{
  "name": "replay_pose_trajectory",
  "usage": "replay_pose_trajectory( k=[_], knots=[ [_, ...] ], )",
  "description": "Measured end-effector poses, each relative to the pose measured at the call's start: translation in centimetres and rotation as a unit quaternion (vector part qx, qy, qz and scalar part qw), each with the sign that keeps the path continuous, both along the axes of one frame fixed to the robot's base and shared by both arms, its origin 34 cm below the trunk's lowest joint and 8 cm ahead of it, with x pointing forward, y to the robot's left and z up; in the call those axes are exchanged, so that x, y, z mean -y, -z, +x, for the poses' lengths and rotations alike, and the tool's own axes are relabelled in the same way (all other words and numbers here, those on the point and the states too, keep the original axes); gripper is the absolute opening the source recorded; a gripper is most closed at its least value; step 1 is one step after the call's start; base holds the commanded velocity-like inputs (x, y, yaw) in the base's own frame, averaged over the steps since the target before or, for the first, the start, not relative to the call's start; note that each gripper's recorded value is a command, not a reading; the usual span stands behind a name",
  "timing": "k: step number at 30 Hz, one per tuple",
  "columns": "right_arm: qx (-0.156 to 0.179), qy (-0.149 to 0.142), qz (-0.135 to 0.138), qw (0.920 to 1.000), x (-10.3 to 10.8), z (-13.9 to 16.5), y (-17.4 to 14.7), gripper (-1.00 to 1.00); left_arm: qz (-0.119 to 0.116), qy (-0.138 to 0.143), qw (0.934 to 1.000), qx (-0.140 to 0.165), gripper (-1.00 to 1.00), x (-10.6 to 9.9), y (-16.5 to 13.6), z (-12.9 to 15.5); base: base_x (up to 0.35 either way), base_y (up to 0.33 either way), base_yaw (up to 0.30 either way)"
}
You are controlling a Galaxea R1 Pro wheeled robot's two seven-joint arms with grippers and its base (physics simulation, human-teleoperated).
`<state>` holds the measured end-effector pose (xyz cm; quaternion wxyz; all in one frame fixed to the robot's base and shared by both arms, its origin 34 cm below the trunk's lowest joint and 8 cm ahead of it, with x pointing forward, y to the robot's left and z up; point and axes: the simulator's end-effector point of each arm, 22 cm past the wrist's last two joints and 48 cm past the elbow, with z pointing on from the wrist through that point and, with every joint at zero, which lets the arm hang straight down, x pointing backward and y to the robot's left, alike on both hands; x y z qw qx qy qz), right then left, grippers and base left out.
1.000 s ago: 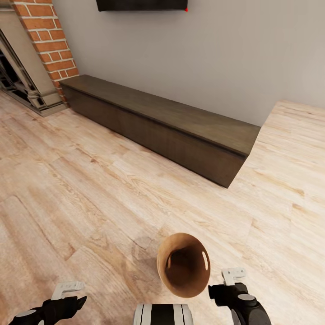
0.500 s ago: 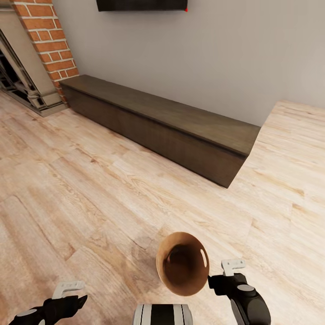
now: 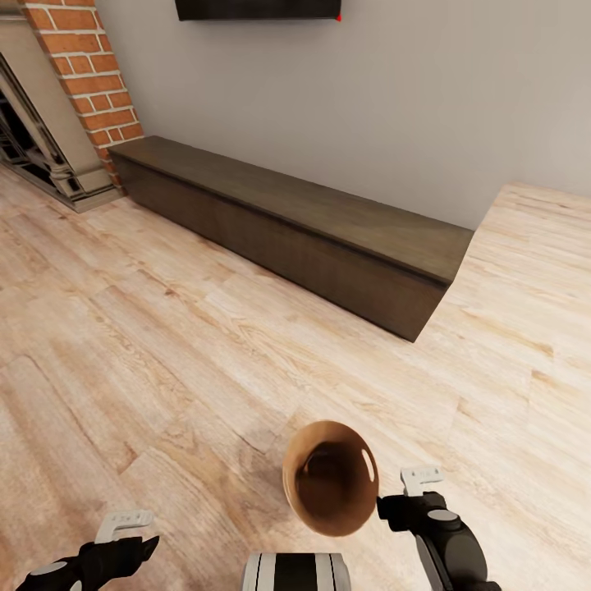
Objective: Put the three can of soda from the living room inside the tash can in the kitchen.
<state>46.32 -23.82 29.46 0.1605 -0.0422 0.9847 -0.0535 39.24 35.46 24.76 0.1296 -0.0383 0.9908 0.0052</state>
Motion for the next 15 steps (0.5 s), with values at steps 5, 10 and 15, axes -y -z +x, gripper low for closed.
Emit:
replay_pose_trajectory(
  k=[5, 10, 15],
  knots=[
    [0.005, 0.001, 0.005, 1.0000, -0.2, 0.8, -0.2, 1.00, 0.000, 0.000, 1.0000, 0.000, 1.00, 0.0, 0.0, 0.0, 0.000, 0.000, 0.000],
    [0.007, 0.003, 0.012, 0.9999, -0.5, 1.1, -0.2, 1.00, 0.000, 0.000, 1.0000, 0.000, 1.00, 0.0, 0.0, 0.0, 0.000, 0.000, 0.000],
    [0.007, 0.002, 0.012, 0.9999, -0.5, 1.1, -0.3, 1.00, 0.000, 0.000, 1.0000, -0.001, 1.00, 0.0, 0.0, -0.1, 0.000, 0.000, 0.000]
  ],
)
